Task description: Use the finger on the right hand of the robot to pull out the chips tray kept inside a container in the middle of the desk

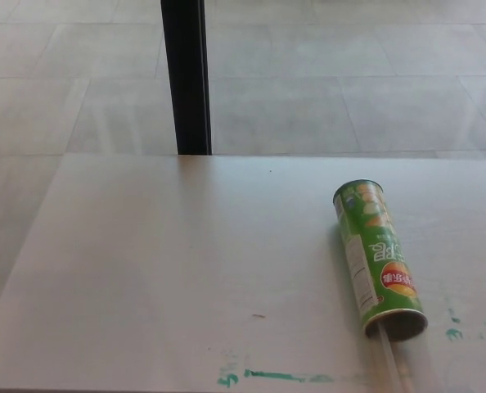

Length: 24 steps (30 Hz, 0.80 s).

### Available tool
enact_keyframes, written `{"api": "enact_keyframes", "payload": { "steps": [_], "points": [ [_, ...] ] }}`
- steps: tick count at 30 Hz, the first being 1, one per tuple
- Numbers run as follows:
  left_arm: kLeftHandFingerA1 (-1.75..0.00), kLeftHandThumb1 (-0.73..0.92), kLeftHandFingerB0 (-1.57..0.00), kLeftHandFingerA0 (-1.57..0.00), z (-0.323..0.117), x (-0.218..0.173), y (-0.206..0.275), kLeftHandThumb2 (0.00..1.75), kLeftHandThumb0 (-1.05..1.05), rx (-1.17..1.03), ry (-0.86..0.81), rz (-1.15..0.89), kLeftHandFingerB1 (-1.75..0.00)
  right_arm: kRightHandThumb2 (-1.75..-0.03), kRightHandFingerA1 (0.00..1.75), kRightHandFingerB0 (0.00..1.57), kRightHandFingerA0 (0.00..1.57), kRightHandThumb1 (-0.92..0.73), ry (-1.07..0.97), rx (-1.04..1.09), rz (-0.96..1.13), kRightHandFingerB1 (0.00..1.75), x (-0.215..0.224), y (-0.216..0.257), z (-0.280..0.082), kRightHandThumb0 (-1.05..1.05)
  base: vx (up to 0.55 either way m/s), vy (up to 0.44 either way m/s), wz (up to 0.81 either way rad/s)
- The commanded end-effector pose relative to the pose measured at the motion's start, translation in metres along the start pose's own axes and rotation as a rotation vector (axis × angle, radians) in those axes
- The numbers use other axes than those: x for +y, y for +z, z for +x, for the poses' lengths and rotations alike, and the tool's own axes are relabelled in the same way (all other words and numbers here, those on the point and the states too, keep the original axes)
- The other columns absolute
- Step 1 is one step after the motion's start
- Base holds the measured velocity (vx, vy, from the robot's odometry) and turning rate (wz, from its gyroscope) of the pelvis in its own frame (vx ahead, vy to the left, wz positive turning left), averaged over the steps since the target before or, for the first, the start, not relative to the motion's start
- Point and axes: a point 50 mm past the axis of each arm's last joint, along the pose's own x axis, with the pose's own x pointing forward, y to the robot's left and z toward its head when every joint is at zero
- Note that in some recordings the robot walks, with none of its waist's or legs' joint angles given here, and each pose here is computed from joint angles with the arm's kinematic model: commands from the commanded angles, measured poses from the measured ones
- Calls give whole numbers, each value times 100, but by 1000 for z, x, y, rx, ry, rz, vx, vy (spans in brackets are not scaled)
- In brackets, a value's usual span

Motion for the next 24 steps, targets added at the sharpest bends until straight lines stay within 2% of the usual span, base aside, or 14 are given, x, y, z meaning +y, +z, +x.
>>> {"api": "enact_keyframes", "payload": {
  "steps": [1, 4, 5, 8, 10, 11, 12, 13, 15, 16, 19, 20, 21, 24],
  "points": [
    [-61, 69, -56, -52, -3, 10, 1, 61, -59, 1, 32, 10, -52, -57, 132, 50, 92, -54, 42, -10, 1, 46, 4, 0, -8, -18, 0, 0, 0],
    [-58, 70, -61, -48, -3, 9, 1, 61, -58, 3, 27, 11, -65, -57, 133, 51, 92, -54, 24, -20, 1, 47, 4, 1, -10, -18, 0, 0, 0],
    [-59, 69, -57, -49, -2, 9, 1, 60, -57, 4, 29, -5, -56, -57, 133, 50, 92, -54, 25, -19, 0, 47, 5, 1, -10, -18, 0, 0, 0],
    [-63, 67, -60, -50, -3, 9, 0, 60, -60, -3, 25, -4, -58, -57, 134, 49, 90, -54, 26, -20, 5, 47, 6, 1, -10, -17, 0, 0, 0],
    [-61, 69, -55, -52, -3, 8, -1, 61, -60, 1, 25, 19, -51, -56, 127, 44, 95, -53, 20, -6, 11, 44, 3, 0, -8, -17, 0, 0, 0],
    [-58, 70, -59, -50, -2, 8, -1, 61, -58, 6, 23, 27, -58, -56, 122, 34, 88, -55, 29, 26, -8, 39, -4, -2, -4, -19, 0, 0, 0],
    [-58, 70, -59, -49, -2, 8, 0, 61, -59, 7, 23, 29, -55, -56, 121, 30, 92, -53, 17, 31, -13, 39, -6, -3, -3, -18, 0, 0, 0],
    [-59, 69, -63, -50, -2, 8, 0, 60, -60, 4, 21, 31, -63, -86, 105, 12, 98, -35, -10, 40, -16, 51, -12, -3, -1, -15, 0, 0, 0],
    [-60, 69, -61, -49, -3, 8, 0, 61, -61, 1, 19, 26, -62, -85, 106, 7, 97, -36, -26, 52, -8, 49, -18, -4, 1, -14, 0, 0, 0],
    [-61, 68, -61, -50, -2, 8, 0, 60, -62, 2, 24, 22, -58, -57, 109, 9, 94, -52, -61, 61, 15, 27, -27, -6, 5, -15, 0, 0, 0],
    [-62, 69, -61, -52, -3, 7, -2, 60, -60, 4, 20, 34, -60, -56, 99, 2, 99, -48, -135, 60, 15, 27, -39, -7, 7, -12, 0, 0, 0],
    [-63, 67, -64, -53, -2, 7, -2, 60, -58, 5, 22, 19, -68, -73, 102, 0, 98, -40, -160, 59, 19, 22, -44, -7, 9, -13, 0, 0, 0],
    [-62, 67, -66, -51, -2, 7, -3, 60, -58, 11, 25, -4, -79, -55, 105, 0, 101, -47, -194, 55, 28, 25, -49, -9, 10, -10, 0, 0, 0],
    [-61, 69, -63, -50, -3, 7, -4, 60, -59, 14, 19, 11, -68, -56, 107, 0, 102, -47, -226, 63, 30, 26, -55, -9, 10, -11, 0, 0, 0]
  ]
}}
